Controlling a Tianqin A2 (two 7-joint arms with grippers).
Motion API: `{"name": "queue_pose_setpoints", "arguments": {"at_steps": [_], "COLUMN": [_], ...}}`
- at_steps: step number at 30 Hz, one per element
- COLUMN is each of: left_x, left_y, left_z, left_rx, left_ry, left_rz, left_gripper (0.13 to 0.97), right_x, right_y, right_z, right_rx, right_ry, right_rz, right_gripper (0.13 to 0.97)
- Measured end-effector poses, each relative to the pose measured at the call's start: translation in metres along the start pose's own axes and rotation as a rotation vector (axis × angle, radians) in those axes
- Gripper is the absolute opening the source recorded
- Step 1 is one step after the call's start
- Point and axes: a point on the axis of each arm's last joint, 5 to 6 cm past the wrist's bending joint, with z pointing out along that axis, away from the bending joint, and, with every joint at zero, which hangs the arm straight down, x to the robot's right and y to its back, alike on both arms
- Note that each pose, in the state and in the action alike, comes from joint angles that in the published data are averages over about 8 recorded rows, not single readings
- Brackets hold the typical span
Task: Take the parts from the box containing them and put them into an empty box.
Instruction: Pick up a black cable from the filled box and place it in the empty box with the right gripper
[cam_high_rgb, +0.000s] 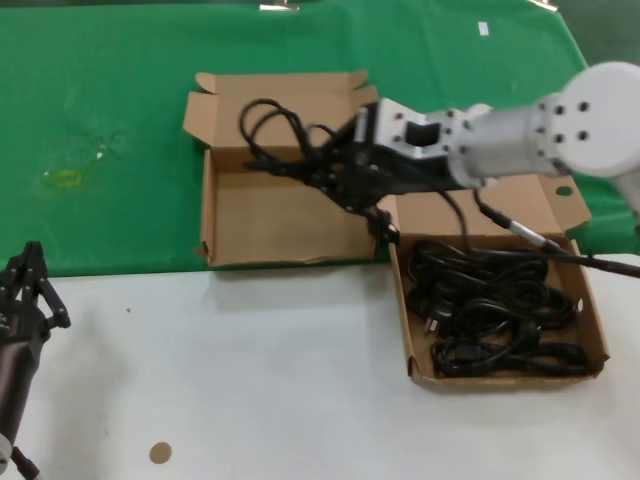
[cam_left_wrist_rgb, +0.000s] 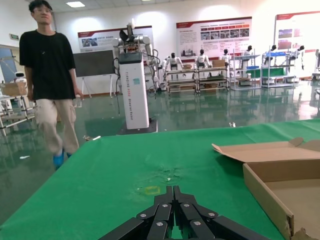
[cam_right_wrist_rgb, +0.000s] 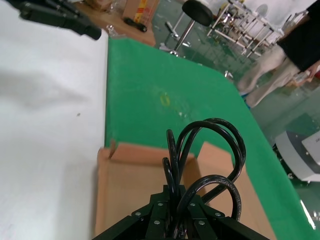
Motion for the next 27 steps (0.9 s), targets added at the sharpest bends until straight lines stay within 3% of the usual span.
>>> {"name": "queue_pose_setpoints", "arguments": {"at_steps": [10, 27], "left_x": [0.0, 0.0], "left_y": [0.0, 0.0], "left_z": [0.0, 0.0], "left_rx": [0.0, 0.0], "left_ry": [0.0, 0.0], "left_rz": [0.0, 0.0], "left_gripper": [0.152, 0.152], "right_x": [0.002, 0.009], "right_y": [-0.021, 0.001], "right_z": [0.039, 0.071], "right_rx": [0.015, -0.05], "right_ry": [0.028, 0.046], "right_rz": [0.002, -0.01], "right_gripper": [0.174, 0.174]}}
